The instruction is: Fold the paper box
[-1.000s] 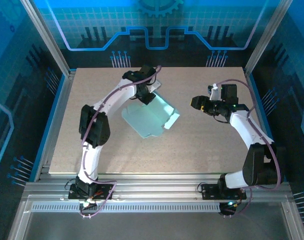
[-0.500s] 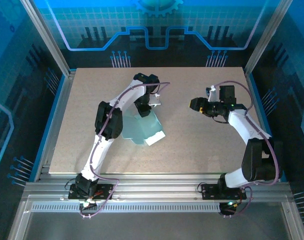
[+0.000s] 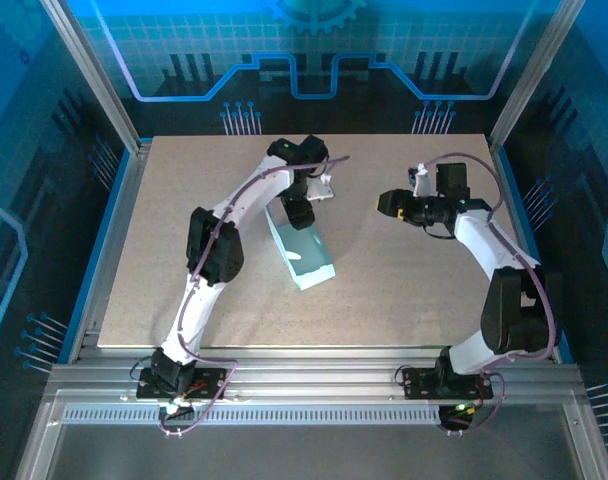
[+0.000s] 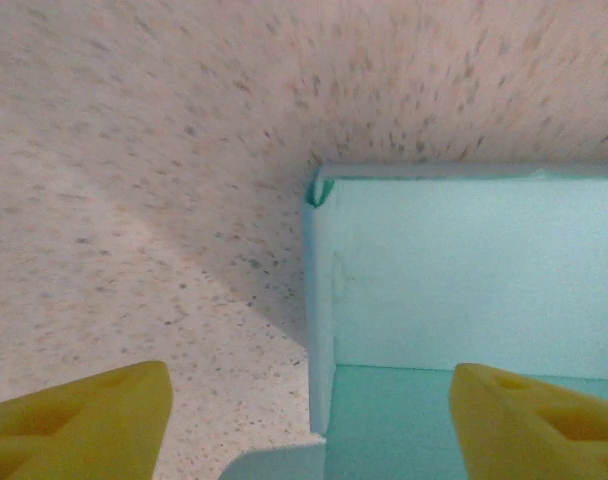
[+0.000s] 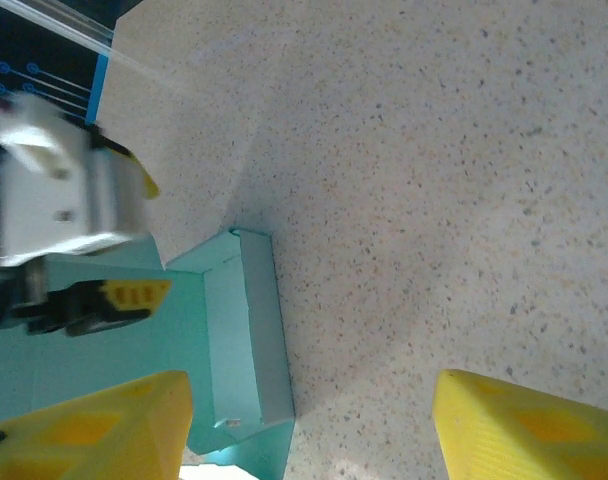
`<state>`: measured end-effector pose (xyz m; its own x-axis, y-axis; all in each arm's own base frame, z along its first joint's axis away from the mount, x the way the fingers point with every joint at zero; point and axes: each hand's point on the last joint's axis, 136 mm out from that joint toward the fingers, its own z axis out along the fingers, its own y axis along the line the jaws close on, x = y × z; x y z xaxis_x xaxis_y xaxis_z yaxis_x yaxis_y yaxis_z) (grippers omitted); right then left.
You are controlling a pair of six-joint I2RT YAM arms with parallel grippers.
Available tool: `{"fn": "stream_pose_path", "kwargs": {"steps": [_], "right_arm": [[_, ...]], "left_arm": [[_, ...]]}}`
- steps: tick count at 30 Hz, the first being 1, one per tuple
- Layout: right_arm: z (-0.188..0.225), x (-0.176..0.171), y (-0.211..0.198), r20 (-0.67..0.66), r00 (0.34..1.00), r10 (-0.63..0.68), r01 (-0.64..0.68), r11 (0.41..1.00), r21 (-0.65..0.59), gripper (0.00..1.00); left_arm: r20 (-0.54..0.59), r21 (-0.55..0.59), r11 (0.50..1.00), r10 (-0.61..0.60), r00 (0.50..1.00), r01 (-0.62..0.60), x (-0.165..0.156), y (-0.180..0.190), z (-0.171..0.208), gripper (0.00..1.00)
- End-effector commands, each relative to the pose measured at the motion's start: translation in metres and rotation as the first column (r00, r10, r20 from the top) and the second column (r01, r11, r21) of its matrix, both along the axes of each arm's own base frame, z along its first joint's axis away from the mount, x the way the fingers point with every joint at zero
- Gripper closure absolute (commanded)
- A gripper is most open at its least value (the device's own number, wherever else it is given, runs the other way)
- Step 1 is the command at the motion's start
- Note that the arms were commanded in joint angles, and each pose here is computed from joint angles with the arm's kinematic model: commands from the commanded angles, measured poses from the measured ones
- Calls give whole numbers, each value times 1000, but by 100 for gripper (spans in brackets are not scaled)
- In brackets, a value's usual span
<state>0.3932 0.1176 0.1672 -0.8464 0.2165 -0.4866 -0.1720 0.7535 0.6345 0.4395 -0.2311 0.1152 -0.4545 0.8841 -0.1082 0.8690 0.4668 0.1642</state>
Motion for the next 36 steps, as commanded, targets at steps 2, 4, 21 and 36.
{"fn": "stream_pose_path", "kwargs": {"steps": [2, 4, 21, 36], "right_arm": [[-7, 8, 25, 5, 994, 113, -111, 986, -121, 34], [-12, 15, 41, 12, 986, 169, -165, 972, -169, 34], [-65, 24, 198, 206, 273, 940, -815, 339, -470, 35], [-112, 30, 230, 89, 88, 992, -831, 122, -542, 51]], "left_arm": [[207, -286, 958, 95, 974, -33, 8, -26, 99, 16], [285, -410, 911, 178, 942, -48, 13, -35, 136, 7], [-109, -835, 195, 859, 500, -515, -102, 119, 171, 1], [-648, -475, -449, 760, -45, -757, -150, 176, 31, 8]]}}
